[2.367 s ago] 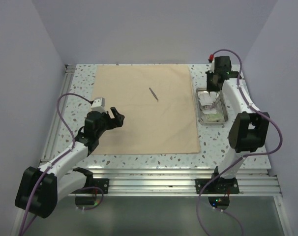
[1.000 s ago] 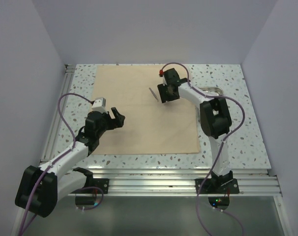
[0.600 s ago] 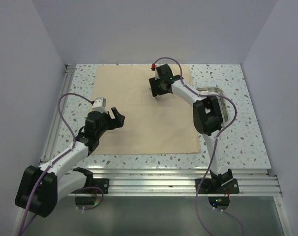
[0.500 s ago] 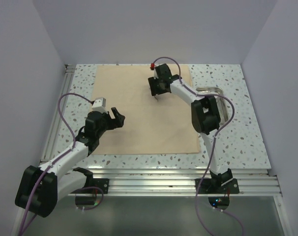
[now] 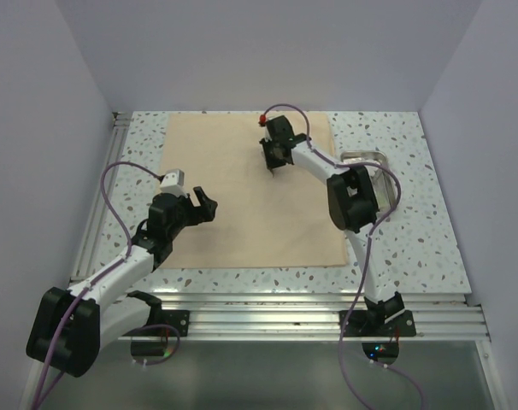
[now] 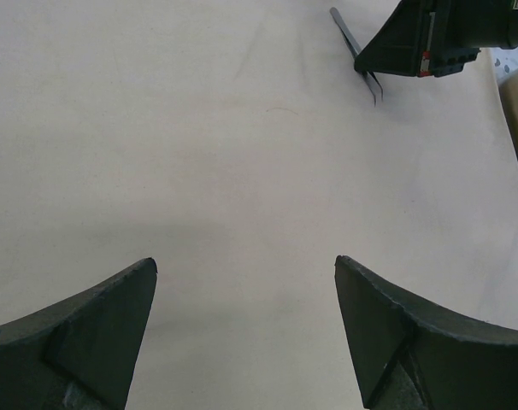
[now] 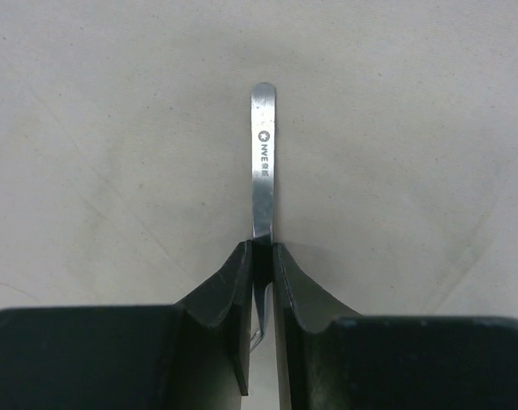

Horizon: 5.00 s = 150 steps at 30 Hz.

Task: Prepare the surgical pack

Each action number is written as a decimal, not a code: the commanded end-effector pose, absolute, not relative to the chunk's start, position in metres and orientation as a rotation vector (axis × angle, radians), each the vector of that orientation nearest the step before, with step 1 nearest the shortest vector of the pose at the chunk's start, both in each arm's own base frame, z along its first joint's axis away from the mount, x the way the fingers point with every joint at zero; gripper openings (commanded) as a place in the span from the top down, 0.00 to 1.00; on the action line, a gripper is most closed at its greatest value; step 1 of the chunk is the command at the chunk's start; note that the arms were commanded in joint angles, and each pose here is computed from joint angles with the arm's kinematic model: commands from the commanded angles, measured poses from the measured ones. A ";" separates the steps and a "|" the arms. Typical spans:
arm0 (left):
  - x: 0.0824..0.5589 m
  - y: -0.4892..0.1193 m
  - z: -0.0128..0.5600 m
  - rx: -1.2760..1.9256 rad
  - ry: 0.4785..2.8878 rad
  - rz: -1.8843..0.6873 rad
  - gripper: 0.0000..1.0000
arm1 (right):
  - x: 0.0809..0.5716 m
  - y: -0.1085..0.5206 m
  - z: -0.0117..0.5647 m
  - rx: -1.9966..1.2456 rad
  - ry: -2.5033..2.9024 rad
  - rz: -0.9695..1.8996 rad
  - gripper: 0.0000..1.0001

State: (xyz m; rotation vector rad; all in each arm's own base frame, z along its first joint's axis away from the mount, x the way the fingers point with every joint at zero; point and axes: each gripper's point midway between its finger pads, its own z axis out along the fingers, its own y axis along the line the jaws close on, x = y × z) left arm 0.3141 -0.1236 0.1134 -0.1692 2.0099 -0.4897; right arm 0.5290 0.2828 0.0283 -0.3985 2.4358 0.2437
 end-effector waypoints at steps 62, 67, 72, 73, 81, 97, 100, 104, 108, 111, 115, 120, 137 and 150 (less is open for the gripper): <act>0.313 -0.144 0.124 -0.049 1.958 -0.526 0.10 | 0.380 -0.102 0.122 0.786 2.207 -0.194 0.49; 0.312 -0.152 0.128 -0.023 1.947 -0.550 0.10 | 0.372 -0.099 0.098 0.858 2.281 -0.173 0.49; 0.310 -0.156 0.129 -0.013 1.946 -0.563 0.10 | 0.367 -0.109 0.096 0.881 2.214 -0.230 0.46; 0.310 -0.157 0.128 -0.012 1.948 -0.566 0.10 | 0.377 -0.110 0.104 0.864 2.202 -0.219 0.44; 0.309 -0.157 0.133 -0.009 1.937 -0.567 0.10 | 0.420 -0.112 0.085 0.733 2.333 -0.172 0.41; 0.312 -0.157 0.130 -0.011 1.953 -0.559 0.10 | 0.448 -0.125 0.045 0.821 2.377 -0.203 0.58; 0.311 -0.158 0.129 -0.010 1.957 -0.559 0.10 | 0.437 -0.133 0.044 0.884 2.355 -0.201 0.74; 0.311 -0.157 0.129 -0.010 1.954 -0.556 0.10 | 0.418 -0.139 0.056 0.975 2.289 -0.162 0.85; 0.311 -0.156 0.129 -0.012 1.954 -0.550 0.10 | 0.389 -0.133 0.050 1.010 2.267 -0.139 0.82; 0.311 -0.157 0.128 -0.010 1.956 -0.552 0.10 | 0.385 -0.129 0.047 1.004 2.264 -0.118 0.71; 0.311 -0.157 0.127 -0.009 1.960 -0.550 0.10 | 0.385 -0.130 0.034 1.031 2.297 -0.124 0.72; 0.311 -0.155 0.128 -0.010 1.957 -0.541 0.10 | 0.385 -0.137 0.024 1.073 2.296 -0.161 0.73; 0.312 -0.154 0.126 -0.012 1.960 -0.531 0.10 | 0.385 -0.134 0.065 1.064 2.190 -0.087 1.00; 0.312 -0.156 0.128 -0.008 1.956 -0.542 0.10 | 0.383 -0.073 0.128 0.907 2.169 0.196 1.00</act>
